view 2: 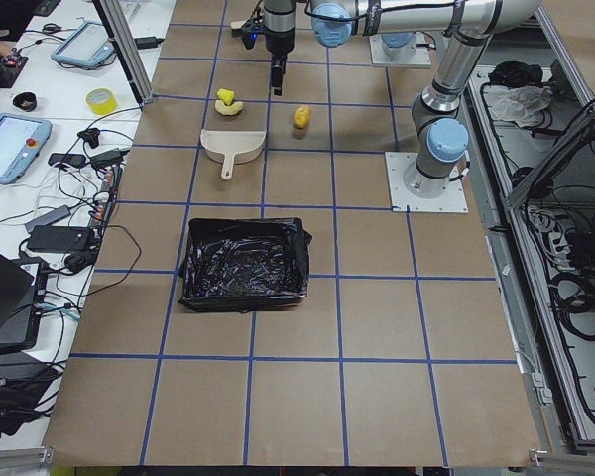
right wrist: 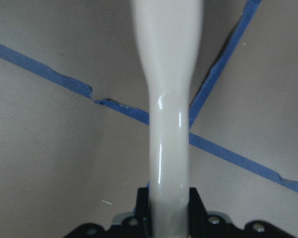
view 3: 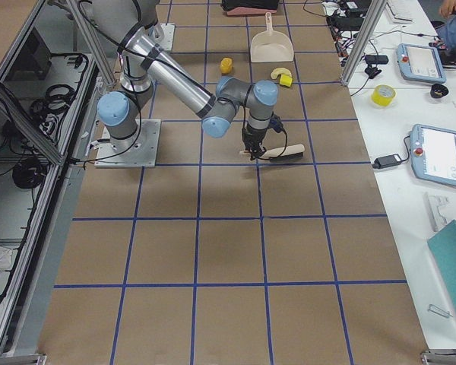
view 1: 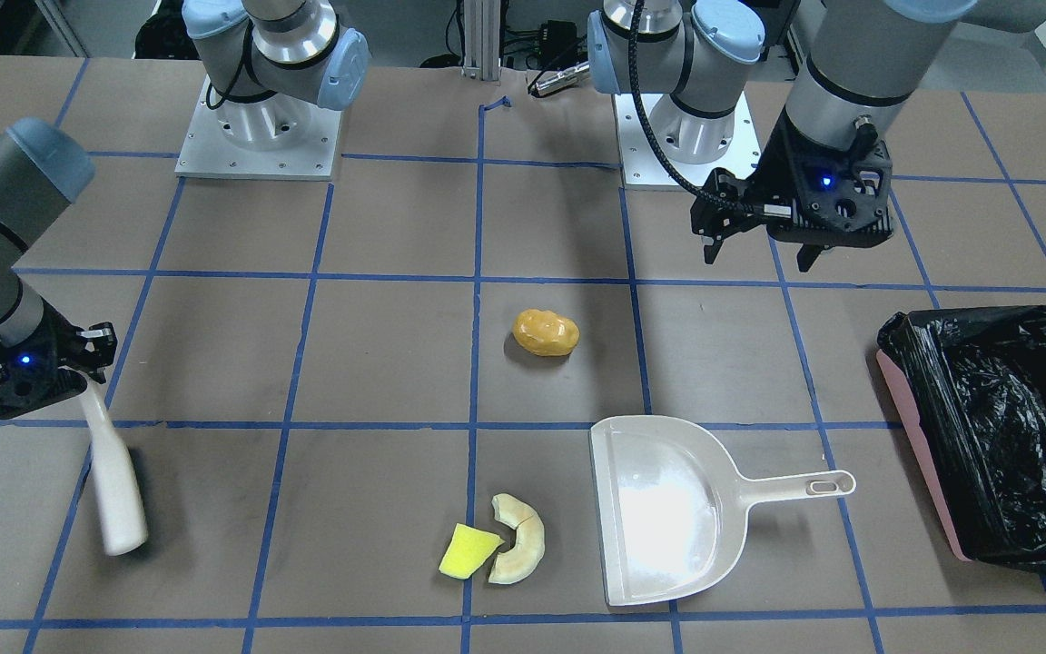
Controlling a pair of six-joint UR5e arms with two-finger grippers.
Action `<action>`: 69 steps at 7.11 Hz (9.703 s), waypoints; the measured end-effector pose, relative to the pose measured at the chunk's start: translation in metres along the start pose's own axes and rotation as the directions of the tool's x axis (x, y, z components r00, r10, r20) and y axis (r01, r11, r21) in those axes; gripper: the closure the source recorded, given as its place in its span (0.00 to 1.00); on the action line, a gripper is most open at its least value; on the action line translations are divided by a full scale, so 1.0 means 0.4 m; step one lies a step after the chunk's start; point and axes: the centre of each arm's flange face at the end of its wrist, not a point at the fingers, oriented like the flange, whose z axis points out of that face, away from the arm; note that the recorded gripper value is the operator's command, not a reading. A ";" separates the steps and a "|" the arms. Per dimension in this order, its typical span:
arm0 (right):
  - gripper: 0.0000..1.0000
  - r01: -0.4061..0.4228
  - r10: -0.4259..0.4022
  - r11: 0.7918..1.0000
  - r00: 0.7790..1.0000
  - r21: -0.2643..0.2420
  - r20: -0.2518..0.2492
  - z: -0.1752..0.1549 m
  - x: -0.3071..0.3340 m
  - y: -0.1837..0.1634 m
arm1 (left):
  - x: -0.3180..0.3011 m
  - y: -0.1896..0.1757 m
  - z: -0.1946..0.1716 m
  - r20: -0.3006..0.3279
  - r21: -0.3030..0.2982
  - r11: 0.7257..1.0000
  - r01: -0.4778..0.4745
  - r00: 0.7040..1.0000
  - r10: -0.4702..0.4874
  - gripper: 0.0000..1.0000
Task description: Sweep and dump trash into bin
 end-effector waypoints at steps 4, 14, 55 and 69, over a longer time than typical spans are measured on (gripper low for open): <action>1.00 -0.178 0.181 0.983 0.980 0.042 -0.084 -0.149 -0.191 -0.133 | -0.087 -0.141 0.152 0.020 0.025 0.950 -0.310 0.951 0.309 0.00; 1.00 -0.189 0.188 0.982 0.980 -0.003 -0.065 -0.133 -1.072 -0.587 | -0.281 -0.300 0.561 -0.072 -0.051 0.106 -0.993 0.109 0.991 0.25; 1.00 -0.442 0.442 0.890 0.897 -0.110 -0.017 -0.252 -0.201 -0.216 | -0.840 0.184 0.242 -0.226 0.124 0.534 -0.836 0.501 0.836 1.00; 0.00 -0.368 0.367 0.929 0.930 -0.048 -0.036 -0.090 0.051 -0.145 | -1.202 0.209 0.071 -0.148 -0.611 0.425 -0.668 0.623 0.768 1.00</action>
